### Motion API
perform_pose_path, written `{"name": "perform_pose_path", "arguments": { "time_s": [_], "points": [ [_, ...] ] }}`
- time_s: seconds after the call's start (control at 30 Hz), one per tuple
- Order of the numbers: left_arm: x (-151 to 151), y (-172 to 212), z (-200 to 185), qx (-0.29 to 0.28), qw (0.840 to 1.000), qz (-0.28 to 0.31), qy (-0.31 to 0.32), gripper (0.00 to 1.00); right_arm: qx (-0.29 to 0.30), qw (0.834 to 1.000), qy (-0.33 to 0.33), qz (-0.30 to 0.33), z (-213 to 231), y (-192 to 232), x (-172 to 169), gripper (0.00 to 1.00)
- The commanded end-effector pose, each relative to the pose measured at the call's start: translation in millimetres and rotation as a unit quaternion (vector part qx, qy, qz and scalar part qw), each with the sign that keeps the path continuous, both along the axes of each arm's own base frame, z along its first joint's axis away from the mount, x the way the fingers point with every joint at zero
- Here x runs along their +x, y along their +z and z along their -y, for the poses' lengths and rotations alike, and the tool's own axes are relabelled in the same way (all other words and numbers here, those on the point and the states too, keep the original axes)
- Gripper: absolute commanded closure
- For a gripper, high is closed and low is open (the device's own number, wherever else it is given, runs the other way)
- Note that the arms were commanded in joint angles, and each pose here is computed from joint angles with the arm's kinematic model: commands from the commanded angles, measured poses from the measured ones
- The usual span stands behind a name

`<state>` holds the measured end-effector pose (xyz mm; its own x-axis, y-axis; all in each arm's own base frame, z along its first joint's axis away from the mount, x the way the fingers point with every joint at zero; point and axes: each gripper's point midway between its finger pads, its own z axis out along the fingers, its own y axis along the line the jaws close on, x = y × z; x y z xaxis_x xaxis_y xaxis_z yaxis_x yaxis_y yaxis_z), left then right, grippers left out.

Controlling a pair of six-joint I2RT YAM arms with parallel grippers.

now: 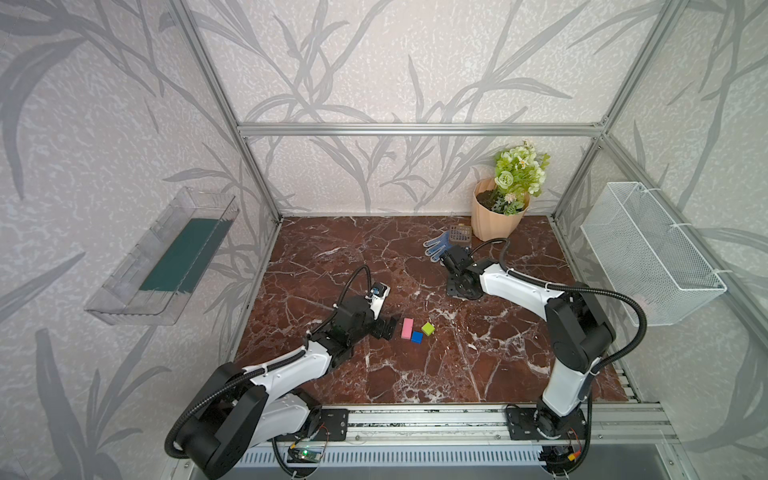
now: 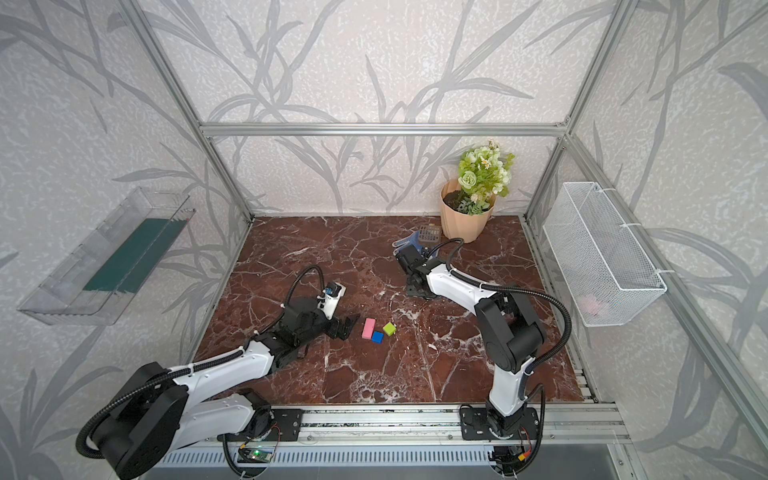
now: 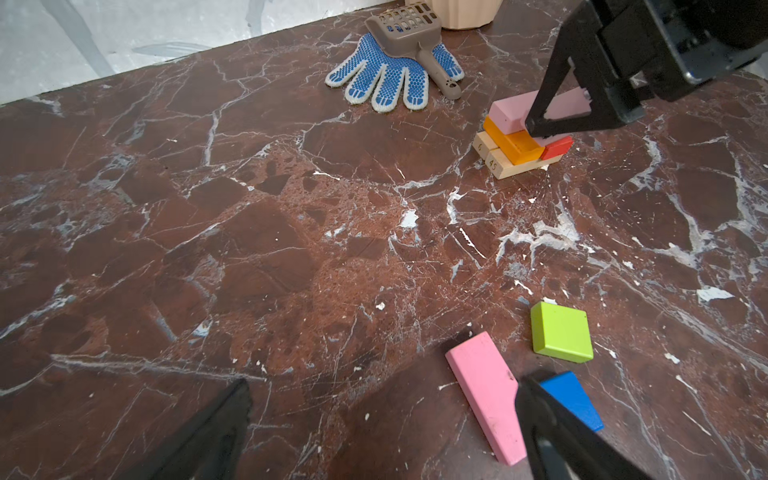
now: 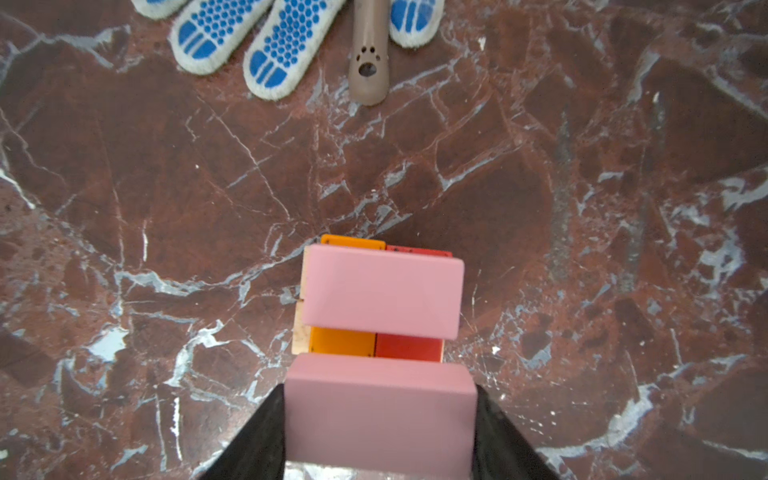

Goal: Build the wood block tower
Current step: 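Lower the second pink block onto the first pink block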

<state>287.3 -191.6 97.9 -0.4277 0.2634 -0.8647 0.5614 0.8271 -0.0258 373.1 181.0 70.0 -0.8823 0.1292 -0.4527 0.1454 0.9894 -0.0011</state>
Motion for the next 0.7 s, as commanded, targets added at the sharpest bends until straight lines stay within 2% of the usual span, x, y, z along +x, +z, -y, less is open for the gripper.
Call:
{"name": "perform_pose_path", "arguments": {
  "time_s": [0.0, 0.4, 0.67],
  "points": [
    [6.1, 13.8, 2.9, 0.002, 1.000, 0.022, -0.003, 0.01, 0.006, 1.000, -0.012, 0.007, -1.3, 2.4, 6.8, 0.65],
    [7.6, 12.1, 2.9, 0.006, 1.000, 0.019, -0.001, 0.01, 0.029, 0.999, -0.032, 0.005, -3.4, -5.8, 9.4, 0.65],
    [6.7, 13.4, 1.7, 0.004, 1.000, 0.022, 0.001, 0.01, 0.020, 0.999, -0.044, 0.006, 4.0, -7.4, 9.3, 0.65]
  ]
}}
